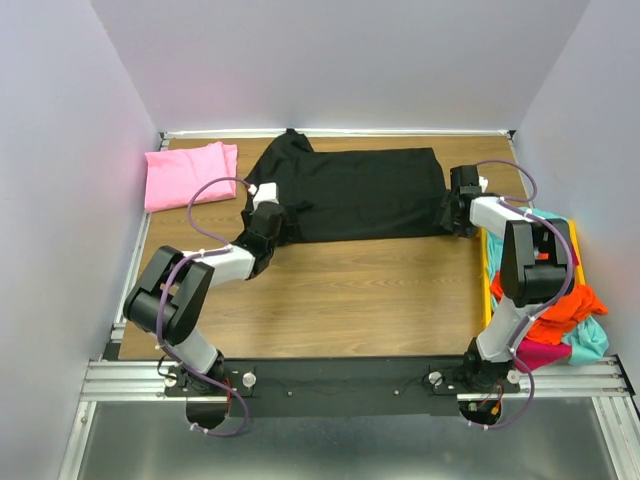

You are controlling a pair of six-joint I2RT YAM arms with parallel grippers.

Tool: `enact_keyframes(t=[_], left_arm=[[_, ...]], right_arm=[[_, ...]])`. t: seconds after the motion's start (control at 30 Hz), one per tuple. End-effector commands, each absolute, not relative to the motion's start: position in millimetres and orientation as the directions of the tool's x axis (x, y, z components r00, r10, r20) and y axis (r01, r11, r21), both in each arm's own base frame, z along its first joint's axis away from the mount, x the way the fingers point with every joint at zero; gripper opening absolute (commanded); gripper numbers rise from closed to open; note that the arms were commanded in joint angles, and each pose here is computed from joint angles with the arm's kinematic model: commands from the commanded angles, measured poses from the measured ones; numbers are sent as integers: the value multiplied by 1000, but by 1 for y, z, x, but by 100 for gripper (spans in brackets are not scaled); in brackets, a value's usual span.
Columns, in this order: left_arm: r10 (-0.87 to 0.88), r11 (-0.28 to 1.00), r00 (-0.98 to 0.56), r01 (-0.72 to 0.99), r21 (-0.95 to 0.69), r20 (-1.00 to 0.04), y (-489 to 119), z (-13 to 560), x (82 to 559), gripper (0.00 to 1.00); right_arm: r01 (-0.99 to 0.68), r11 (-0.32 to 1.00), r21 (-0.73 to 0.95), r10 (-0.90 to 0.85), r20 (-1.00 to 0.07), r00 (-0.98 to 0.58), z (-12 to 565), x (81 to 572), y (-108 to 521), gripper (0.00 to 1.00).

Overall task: Fold and stack the t-shirts
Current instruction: Fold the tshirt

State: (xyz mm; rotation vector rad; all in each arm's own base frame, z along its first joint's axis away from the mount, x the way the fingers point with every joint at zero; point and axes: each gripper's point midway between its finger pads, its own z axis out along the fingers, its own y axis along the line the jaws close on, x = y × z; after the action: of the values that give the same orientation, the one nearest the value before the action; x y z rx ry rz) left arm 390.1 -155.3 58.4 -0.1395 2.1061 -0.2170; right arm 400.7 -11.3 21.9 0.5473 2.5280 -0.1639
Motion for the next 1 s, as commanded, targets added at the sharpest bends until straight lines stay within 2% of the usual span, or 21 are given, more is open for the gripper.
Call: enact_keyframes(t=[0.0,0.23,0.37,0.43,0.6,0.73,0.97], left_arm=[[-217,970,-487,-9,-243,-846,-156,67,389,98],[-229,970,-453,-36,-239,-862,-144,81,383,98],[-246,967,-431,-51,-249,-868,-138,92,379,98],[-256,966,-428,-80,-246,-867,-133,93,377,98],[-303,947,-447,-236,-216,-841,-108,81,366,95],[-371,918,-446,-311,-248,-815,-100,70,354,85],[-470,862,-425,-411,-298,-774,-94,65,344,76]], right_arm=[[431,902,-15,357,-536,-765,20,392,-14,63],[446,893,-56,348,-544,-764,17,396,-22,40],[440,897,-51,348,-534,-771,14,395,-20,19],[438,897,-55,348,-524,-778,11,389,-20,14],[443,896,-30,357,-542,-761,23,378,-18,13],[449,893,-26,361,-553,-751,29,371,-19,13],[434,901,-8,355,-560,-749,35,367,-16,14]])
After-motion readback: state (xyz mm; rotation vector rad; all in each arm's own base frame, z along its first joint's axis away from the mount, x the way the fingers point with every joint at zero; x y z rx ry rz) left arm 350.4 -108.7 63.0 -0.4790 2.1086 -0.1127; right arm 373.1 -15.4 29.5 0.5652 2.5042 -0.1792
